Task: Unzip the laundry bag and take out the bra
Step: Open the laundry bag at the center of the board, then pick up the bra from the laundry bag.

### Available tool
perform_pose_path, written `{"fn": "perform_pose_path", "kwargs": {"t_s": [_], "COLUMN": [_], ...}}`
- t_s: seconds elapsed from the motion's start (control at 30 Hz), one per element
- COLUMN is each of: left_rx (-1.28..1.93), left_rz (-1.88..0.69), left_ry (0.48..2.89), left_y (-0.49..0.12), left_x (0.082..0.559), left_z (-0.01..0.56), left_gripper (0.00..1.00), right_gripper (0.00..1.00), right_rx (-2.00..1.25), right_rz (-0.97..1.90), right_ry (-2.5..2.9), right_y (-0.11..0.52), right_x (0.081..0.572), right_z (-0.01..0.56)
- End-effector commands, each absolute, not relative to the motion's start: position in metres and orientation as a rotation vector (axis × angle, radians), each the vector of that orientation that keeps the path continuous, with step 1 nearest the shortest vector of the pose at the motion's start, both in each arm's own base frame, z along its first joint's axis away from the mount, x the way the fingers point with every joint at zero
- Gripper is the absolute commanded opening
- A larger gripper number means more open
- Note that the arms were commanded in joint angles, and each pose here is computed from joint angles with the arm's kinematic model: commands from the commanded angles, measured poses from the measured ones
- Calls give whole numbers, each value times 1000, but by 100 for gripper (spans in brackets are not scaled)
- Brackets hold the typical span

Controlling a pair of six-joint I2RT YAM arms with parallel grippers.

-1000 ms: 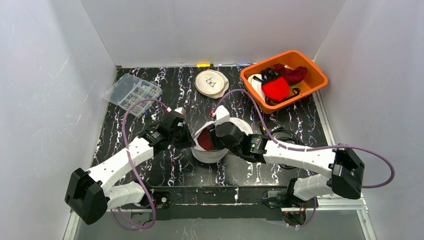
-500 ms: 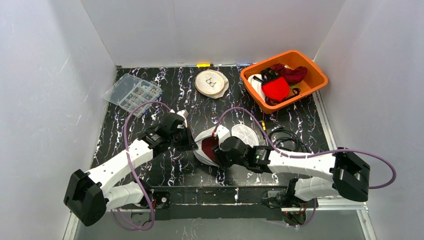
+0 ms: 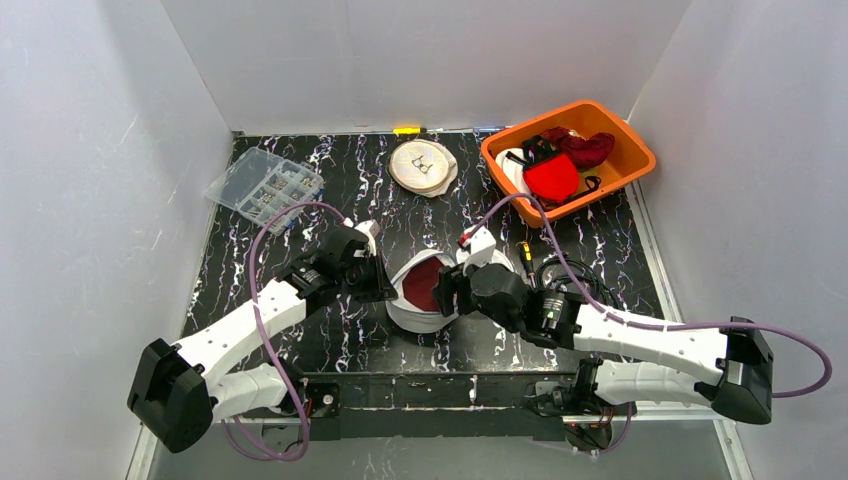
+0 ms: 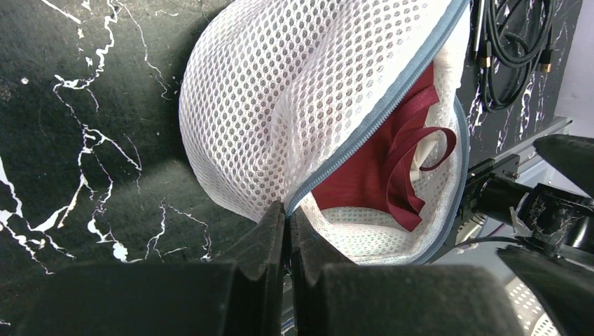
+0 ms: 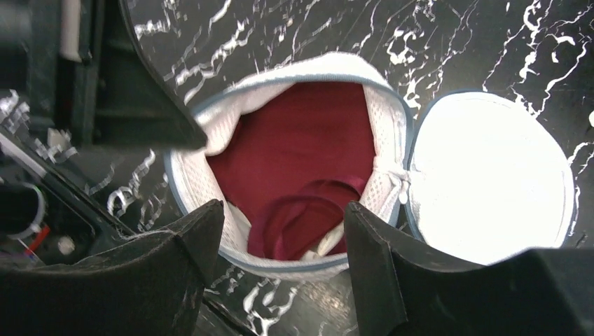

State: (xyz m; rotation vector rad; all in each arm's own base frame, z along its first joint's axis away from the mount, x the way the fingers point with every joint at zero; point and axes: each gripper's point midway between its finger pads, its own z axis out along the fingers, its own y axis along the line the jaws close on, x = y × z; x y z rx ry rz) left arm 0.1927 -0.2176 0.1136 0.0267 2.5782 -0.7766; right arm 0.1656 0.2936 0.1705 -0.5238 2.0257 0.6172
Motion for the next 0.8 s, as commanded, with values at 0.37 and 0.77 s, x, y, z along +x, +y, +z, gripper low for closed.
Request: {"fn": "perform_pose_path", "kwargs": {"t_s": [0.37, 0.77], "left_rx": [92, 152], "left_rz": [-790, -762], "left_ry": [2556, 2534], "left_y": [-224, -227], "left_x": [183, 174], "left_z": [107, 89], "left_gripper": [0, 0], "right_gripper": [72, 71], "right_rx": [-153, -138], "right_rz": [639, 677], "right_ry": [2186, 2232], "right_y": [292, 285], "right_x": [188, 176], "right_z": [149, 127]}}
